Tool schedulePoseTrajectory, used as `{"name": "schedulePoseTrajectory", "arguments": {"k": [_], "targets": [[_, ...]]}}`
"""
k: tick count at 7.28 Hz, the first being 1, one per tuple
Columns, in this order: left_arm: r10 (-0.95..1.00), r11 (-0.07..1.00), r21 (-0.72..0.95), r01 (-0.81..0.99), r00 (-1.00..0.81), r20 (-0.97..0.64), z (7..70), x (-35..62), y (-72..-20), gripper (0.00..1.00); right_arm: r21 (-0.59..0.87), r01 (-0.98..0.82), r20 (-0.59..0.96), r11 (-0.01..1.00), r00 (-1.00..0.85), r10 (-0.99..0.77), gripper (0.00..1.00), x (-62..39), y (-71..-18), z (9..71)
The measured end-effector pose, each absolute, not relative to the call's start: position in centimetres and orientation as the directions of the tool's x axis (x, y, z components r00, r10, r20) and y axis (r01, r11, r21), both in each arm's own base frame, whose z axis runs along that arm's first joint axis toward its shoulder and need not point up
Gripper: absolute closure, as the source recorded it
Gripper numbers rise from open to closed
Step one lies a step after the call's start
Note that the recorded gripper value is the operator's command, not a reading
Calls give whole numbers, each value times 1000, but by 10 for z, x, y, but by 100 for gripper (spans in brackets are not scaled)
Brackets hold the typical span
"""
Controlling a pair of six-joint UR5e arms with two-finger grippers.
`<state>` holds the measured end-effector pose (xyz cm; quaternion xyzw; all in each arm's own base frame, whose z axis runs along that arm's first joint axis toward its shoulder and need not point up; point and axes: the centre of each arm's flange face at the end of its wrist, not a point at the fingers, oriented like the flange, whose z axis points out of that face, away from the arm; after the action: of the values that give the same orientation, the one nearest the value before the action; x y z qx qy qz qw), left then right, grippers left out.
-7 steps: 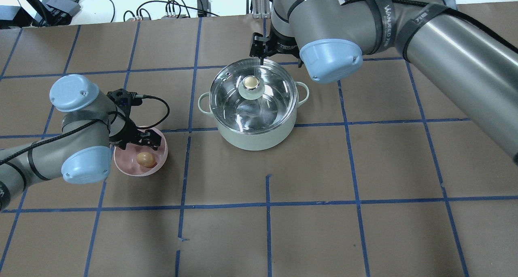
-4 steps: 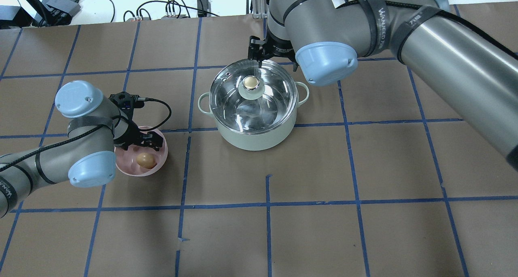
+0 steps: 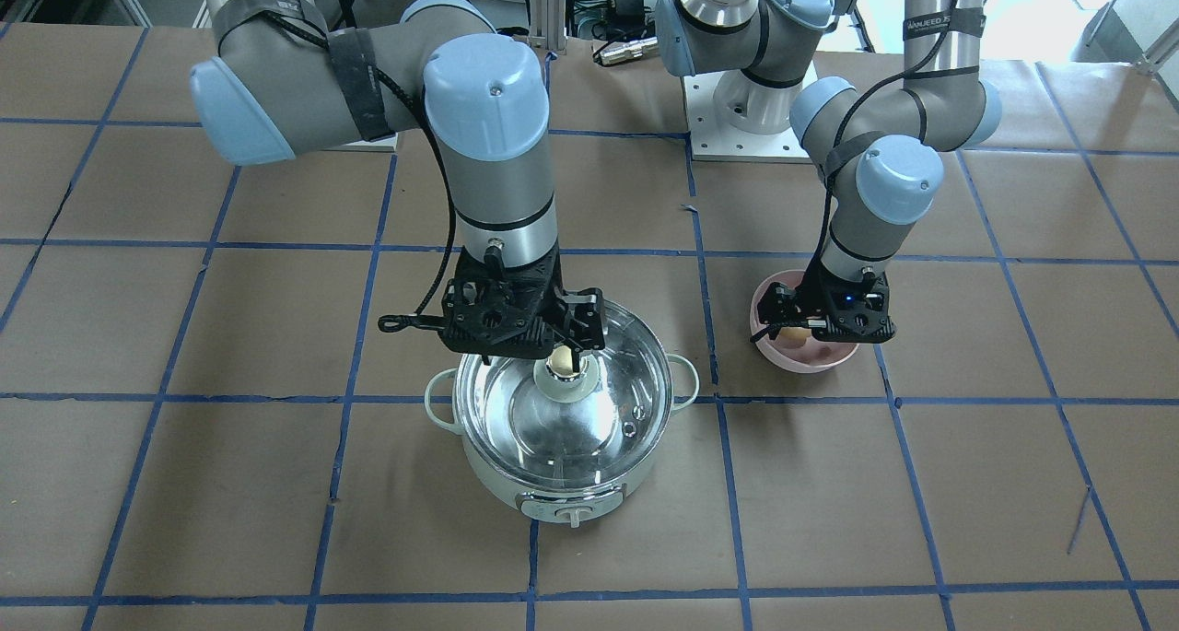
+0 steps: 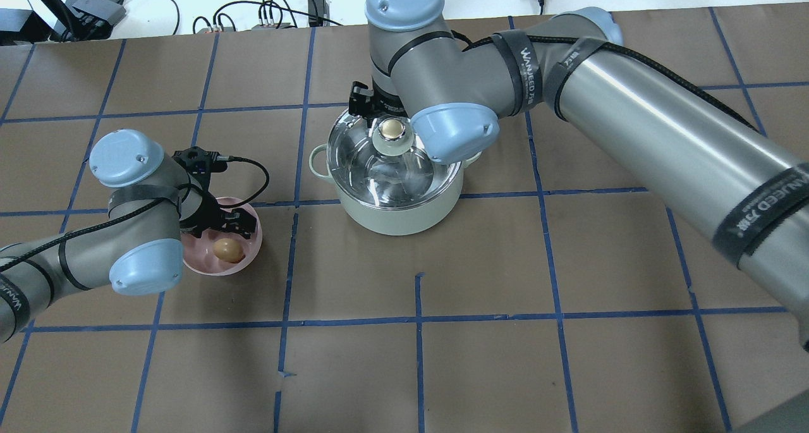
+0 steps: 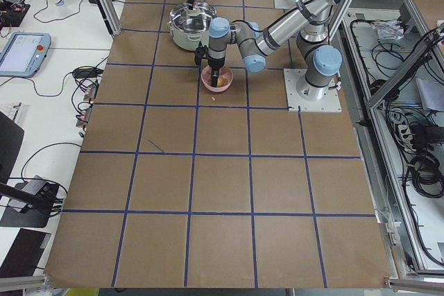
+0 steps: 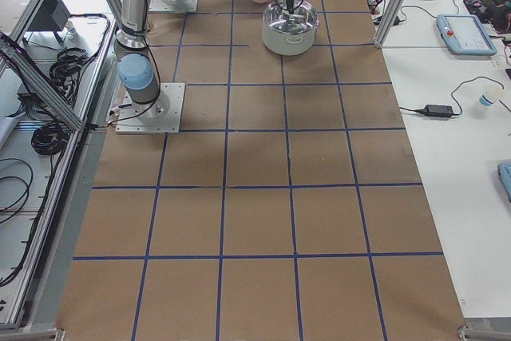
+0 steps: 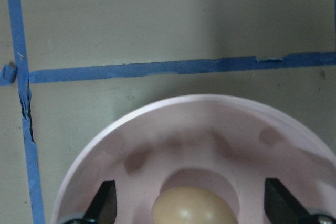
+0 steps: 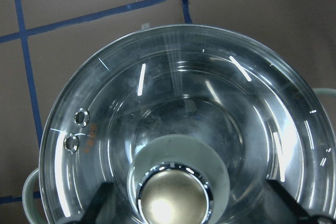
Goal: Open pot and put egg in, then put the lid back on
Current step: 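Grasp the glass lid knob with the right gripper while the left grasps the egg, then lift the glass lid off the pot with the right gripper and move it away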
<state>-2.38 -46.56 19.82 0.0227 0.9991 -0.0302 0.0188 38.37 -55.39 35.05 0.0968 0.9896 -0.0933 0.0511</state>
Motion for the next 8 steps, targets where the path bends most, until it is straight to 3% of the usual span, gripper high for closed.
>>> {"name": "schedulePoseTrajectory", "arguments": {"k": [1, 2, 3, 4, 6, 8], "targets": [[44, 997, -58, 47, -998, -39, 198, -24, -465, 2, -176, 208, -122, 962, -975, 188, 4, 388, -553, 347], [44, 997, -59, 47, -998, -39, 198, -24, -465, 2, -178, 208, -124, 962, -974, 188, 19, 390, -553, 345], [45, 997, -58, 47, -998, -38, 197, -24, -465, 2, -182, 207, -124, 961, -975, 186, 42, 390, -554, 344], [45, 997, -54, 47, -998, -38, 197, -24, -464, 2, -185, 206, -121, 961, -975, 185, 52, 390, -554, 343], [46, 998, -31, 48, -998, -35, 194, -25, -461, 2, -182, 209, -116, 961, -975, 191, 59, 390, -554, 342], [48, 999, 10, 48, -999, -25, 191, -25, -459, 2, -191, 206, -98, 960, -977, 190, 59, 387, -554, 347]]}}
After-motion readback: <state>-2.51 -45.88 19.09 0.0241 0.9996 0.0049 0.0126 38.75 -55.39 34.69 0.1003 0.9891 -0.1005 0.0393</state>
